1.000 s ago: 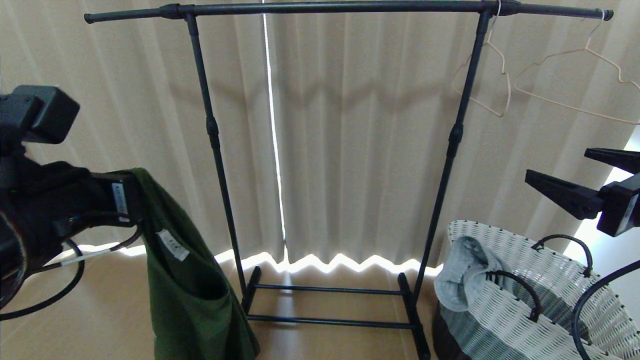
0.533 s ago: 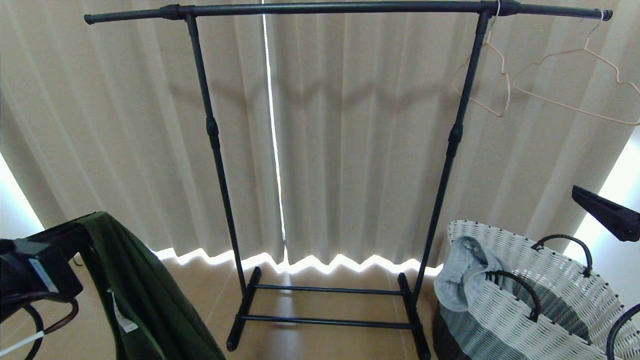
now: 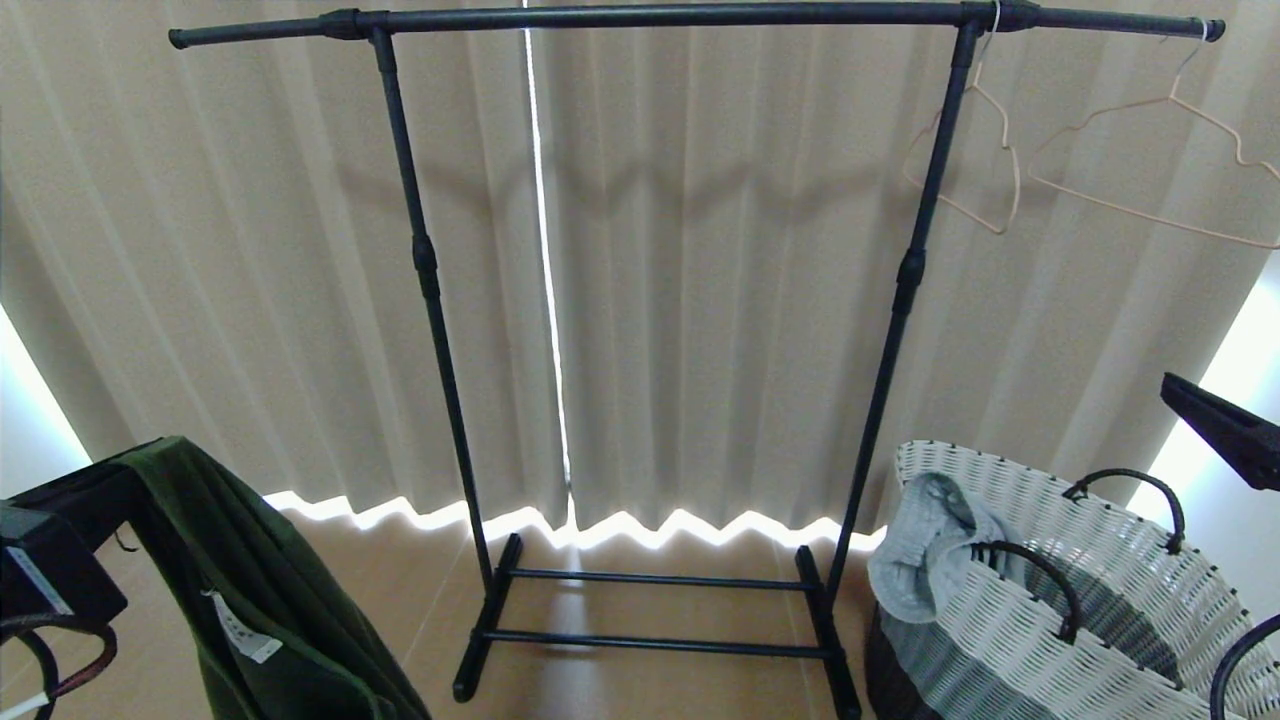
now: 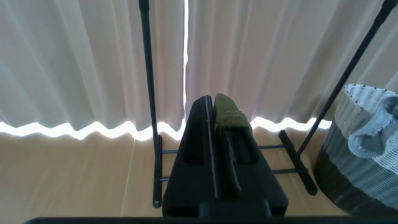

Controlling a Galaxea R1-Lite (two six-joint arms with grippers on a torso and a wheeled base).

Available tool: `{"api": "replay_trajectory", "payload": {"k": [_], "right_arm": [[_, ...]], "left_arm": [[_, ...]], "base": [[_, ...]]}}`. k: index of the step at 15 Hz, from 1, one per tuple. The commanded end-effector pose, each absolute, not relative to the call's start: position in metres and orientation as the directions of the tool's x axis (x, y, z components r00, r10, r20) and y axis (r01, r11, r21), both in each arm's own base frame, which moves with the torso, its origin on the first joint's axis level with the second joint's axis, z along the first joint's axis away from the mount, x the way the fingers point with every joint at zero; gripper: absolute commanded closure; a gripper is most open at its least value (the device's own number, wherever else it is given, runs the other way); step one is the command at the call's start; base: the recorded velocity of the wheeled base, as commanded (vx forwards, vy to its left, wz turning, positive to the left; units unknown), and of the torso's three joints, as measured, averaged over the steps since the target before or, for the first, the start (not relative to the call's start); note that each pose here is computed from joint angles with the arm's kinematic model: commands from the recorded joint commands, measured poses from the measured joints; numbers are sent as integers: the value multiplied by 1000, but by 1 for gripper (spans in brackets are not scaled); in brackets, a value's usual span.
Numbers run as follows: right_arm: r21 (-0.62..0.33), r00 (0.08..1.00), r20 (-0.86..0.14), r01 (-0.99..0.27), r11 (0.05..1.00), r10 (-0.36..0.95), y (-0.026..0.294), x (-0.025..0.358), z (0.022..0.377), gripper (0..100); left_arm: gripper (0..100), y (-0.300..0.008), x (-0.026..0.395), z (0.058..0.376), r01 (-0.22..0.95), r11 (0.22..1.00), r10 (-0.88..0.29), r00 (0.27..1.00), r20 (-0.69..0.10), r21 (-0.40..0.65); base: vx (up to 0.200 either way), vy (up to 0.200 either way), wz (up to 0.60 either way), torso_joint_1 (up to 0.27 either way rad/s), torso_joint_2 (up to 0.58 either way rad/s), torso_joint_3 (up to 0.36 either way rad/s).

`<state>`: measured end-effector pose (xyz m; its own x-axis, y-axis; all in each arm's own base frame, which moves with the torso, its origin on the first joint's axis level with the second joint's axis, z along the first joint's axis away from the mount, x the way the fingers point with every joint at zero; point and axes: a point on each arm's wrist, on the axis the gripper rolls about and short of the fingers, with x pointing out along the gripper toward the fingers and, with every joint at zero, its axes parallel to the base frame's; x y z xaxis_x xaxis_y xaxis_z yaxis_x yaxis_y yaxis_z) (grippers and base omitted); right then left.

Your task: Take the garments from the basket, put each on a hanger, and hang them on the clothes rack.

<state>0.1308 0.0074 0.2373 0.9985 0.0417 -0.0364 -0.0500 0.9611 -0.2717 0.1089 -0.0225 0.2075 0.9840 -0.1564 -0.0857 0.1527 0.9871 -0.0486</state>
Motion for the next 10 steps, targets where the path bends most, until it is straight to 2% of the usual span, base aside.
{"api": "replay_trajectory", "payload": {"k": [1,8,10], "right_arm": [[-273,998,-38,-55,960,46,8,130,229,0],[-274,995,-93,-70,959,46,7,129,212,0],[-276,994,-95,-70,959,46,7,129,211,0]], "left_arm": [[100,-22,108,206,151,987,-155,984,-89,-45],[100,-23,109,194,161,987,-157,978,-139,17],[100,-22,108,191,164,986,-157,977,-146,37]], "base": [[0,0,0,0,0,0],[0,0,0,4,-11,-4],[0,0,0,132,-232,-146]]}}
